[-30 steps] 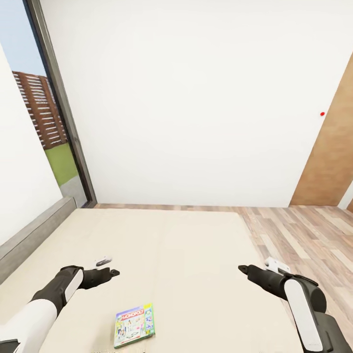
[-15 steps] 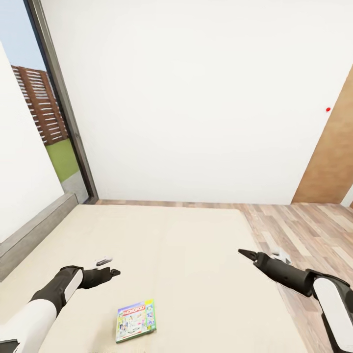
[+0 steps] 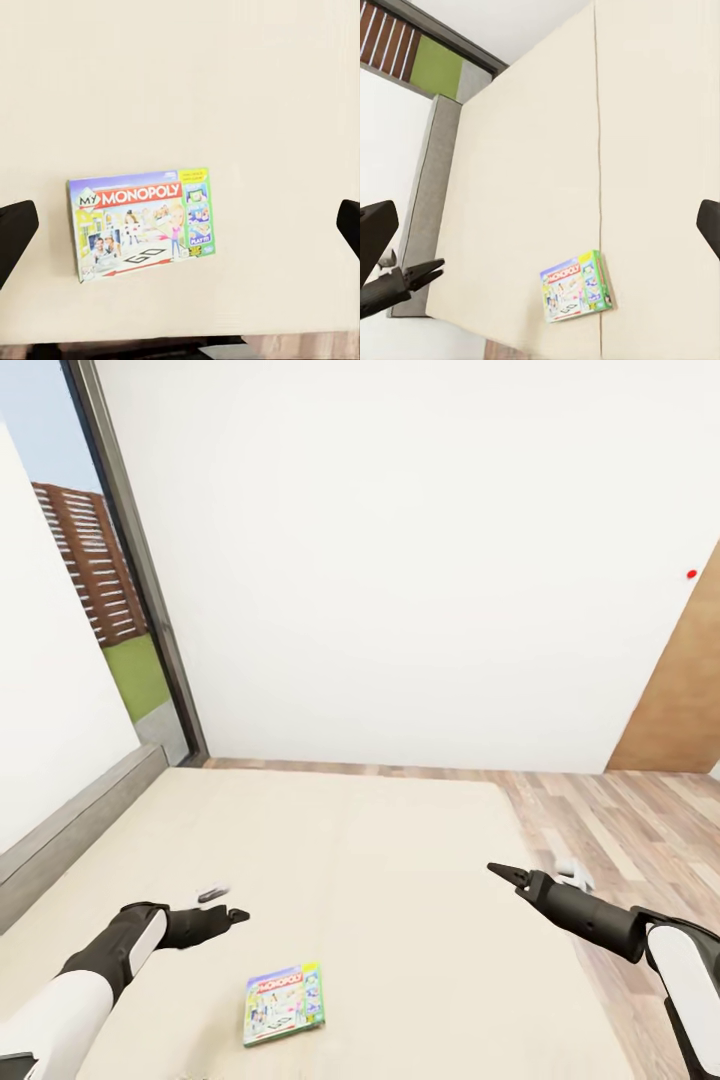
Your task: Put all the toys in the child's room - the three board games (two on the bed and one on the table), the two jigsaw puzzles on the table, and the tennis ball on the table - inside the toy box on the table in the child's room.
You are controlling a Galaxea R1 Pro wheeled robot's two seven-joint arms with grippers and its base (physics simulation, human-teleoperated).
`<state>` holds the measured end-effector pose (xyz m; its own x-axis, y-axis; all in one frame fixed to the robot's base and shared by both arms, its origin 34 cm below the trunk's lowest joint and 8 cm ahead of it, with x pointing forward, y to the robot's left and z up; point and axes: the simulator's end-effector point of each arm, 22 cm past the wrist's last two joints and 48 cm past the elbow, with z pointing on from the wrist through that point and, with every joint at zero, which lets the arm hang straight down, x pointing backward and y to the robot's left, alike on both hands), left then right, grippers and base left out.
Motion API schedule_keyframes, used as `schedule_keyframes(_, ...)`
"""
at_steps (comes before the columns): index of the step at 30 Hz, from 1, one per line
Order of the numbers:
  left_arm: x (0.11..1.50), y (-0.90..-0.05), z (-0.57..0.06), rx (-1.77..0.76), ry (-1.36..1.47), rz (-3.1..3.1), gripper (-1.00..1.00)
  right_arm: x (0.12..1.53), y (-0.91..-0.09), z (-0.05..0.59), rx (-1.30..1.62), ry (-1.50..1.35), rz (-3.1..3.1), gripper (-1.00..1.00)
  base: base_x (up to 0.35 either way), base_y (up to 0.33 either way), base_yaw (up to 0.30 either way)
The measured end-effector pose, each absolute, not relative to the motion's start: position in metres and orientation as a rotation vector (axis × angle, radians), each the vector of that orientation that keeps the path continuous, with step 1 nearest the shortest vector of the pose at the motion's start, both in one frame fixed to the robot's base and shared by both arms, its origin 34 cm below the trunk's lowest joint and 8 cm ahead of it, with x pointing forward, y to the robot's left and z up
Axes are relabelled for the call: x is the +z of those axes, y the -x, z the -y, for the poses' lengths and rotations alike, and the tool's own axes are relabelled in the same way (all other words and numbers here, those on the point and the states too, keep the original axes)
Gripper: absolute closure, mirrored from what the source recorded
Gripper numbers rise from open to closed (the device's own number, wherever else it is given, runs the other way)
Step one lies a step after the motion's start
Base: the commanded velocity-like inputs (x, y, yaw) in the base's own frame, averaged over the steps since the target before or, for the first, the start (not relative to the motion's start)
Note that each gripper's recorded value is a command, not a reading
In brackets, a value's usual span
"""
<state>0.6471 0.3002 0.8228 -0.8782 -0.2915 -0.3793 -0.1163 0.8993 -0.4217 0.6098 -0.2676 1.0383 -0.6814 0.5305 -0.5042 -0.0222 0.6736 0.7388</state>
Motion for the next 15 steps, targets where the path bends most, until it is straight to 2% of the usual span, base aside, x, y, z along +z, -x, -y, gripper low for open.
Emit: schedule_keyframes(15, 0.822, -0.627, -0.301, -0.731, 0.332, -2.672, -1.00, 1.026, -0.610, 0.265, 0.966, -0.403, -2.171, -1.00, 0.000, 0.000, 0.078)
